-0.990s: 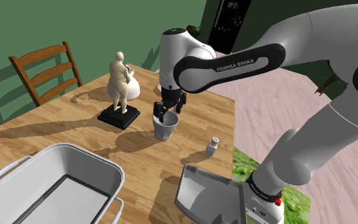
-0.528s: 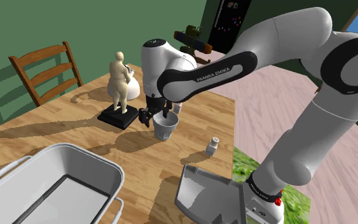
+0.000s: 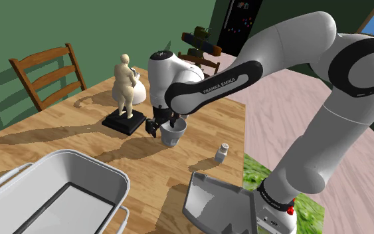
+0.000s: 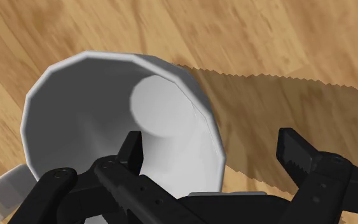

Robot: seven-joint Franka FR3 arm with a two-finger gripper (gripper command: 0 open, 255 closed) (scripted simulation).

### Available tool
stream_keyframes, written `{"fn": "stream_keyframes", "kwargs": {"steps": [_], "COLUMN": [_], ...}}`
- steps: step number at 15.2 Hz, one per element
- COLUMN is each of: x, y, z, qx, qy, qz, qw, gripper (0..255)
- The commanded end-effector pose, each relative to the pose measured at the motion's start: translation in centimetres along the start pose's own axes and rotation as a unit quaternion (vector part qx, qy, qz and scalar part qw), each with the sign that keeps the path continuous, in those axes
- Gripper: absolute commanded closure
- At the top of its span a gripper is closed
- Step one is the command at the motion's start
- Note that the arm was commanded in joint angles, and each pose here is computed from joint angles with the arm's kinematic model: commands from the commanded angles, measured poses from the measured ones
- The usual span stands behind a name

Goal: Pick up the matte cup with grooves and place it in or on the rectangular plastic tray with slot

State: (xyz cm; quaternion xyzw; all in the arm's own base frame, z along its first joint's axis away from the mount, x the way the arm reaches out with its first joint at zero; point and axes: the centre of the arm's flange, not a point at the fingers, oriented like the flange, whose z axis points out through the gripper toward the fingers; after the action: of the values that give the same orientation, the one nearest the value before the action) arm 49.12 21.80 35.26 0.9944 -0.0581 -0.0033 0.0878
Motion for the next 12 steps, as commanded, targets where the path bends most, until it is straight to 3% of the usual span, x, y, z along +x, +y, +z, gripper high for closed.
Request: {"fn": "stream_keyframes", "kwargs": {"steps": [1,4,5,12], "x": [-0.02,-0.01,-0.01,0.0], "y": [0.0,0.0,0.0,0.01], "z": [0.04,0.03,0.03,0.04], "qx": [0.0,0.0,0.0,0.0], "qy": [0.0,0.0,0.0,0.0], "qz": [0.0,0.0,0.0,0.0], "qw": [1.0,1.0,1.0,1.0], "gripper": [0,0,255,255]}}
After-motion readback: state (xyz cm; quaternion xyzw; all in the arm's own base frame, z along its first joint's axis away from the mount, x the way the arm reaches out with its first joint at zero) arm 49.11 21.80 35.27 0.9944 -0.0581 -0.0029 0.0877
